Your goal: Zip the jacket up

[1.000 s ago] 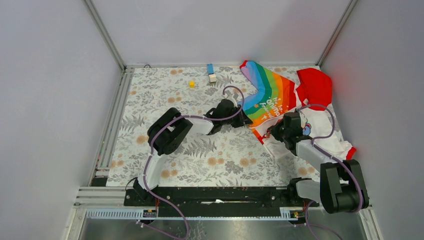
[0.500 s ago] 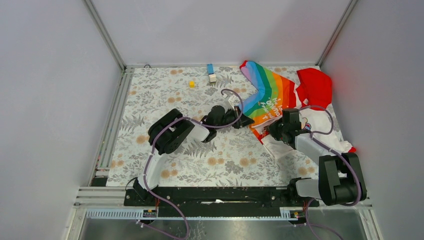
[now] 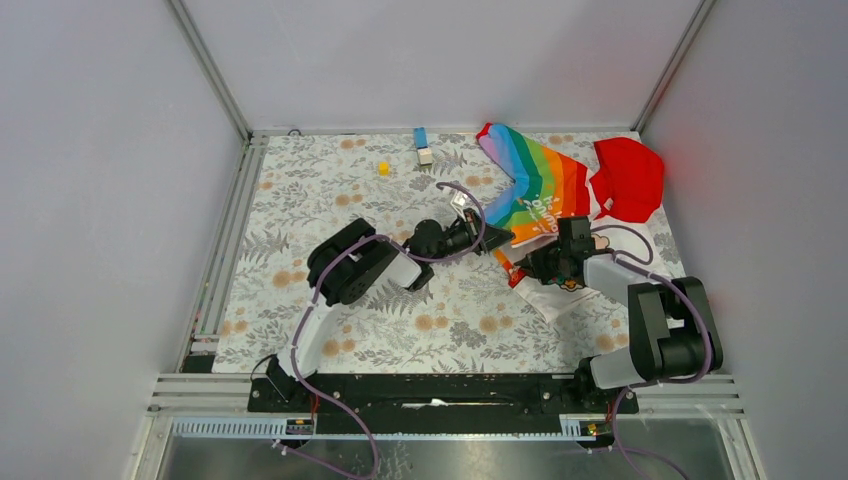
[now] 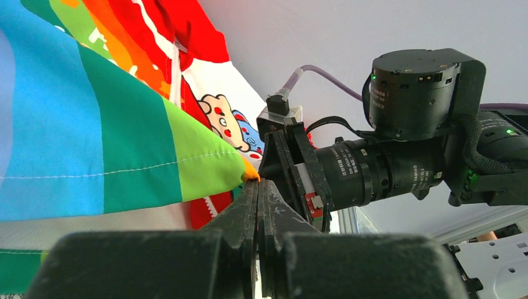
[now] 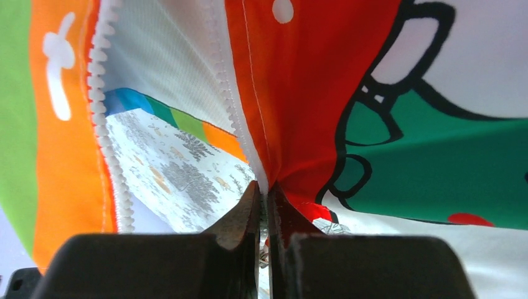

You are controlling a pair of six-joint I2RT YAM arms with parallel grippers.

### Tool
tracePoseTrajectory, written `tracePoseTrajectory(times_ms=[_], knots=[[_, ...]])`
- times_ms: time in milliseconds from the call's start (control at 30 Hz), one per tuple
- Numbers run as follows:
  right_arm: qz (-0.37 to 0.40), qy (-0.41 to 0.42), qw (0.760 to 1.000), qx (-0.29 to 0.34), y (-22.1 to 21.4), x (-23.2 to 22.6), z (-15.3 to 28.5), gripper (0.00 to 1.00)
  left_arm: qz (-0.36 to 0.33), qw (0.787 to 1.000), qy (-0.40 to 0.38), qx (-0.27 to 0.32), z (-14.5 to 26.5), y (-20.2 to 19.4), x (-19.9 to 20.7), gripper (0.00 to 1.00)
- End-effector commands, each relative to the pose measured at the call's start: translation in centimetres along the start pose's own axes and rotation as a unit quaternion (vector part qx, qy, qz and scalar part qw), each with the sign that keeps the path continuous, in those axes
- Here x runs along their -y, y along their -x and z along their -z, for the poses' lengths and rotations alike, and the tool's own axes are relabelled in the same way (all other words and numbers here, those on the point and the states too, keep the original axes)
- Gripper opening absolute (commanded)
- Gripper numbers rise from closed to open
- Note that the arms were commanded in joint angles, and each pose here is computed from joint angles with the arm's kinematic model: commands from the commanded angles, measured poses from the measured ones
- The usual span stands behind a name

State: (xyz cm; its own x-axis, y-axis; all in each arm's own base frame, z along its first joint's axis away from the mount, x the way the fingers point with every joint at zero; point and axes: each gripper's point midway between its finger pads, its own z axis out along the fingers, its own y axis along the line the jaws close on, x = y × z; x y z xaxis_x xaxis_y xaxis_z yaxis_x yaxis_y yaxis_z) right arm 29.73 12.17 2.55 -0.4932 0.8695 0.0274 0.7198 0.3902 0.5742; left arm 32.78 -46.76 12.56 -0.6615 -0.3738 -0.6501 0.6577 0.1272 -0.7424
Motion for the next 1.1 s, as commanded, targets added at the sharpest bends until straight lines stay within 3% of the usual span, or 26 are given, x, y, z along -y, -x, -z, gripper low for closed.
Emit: tracePoseTrajectory(times_ms=[0,267,467,1067], knots=[[-0.062,0.03,0.998,0.005,0.0,-2.2,1.0,0.0,-0.043,0.997,-0.053,0.029,-0.4,1.0,2.8,0.0],[-0.111,0.023,0.993,0.024,0.5,-1.2,0.8,0.0,-0.053,0.996,-0.059,0.043,-0.4,0.8,3.2,0.0],[-0.148,0.065,0.985,0.055,1.5,-2.1,1.9,0.0,-0.062,0.995,-0.052,0.054,-0.2,0.8,3.1,0.0],[-0.168,0.093,0.979,0.065,2.1,-3.8,2.7,0.0,-0.076,0.994,-0.056,0.058,-0.3,0.3,3.2,0.0]])
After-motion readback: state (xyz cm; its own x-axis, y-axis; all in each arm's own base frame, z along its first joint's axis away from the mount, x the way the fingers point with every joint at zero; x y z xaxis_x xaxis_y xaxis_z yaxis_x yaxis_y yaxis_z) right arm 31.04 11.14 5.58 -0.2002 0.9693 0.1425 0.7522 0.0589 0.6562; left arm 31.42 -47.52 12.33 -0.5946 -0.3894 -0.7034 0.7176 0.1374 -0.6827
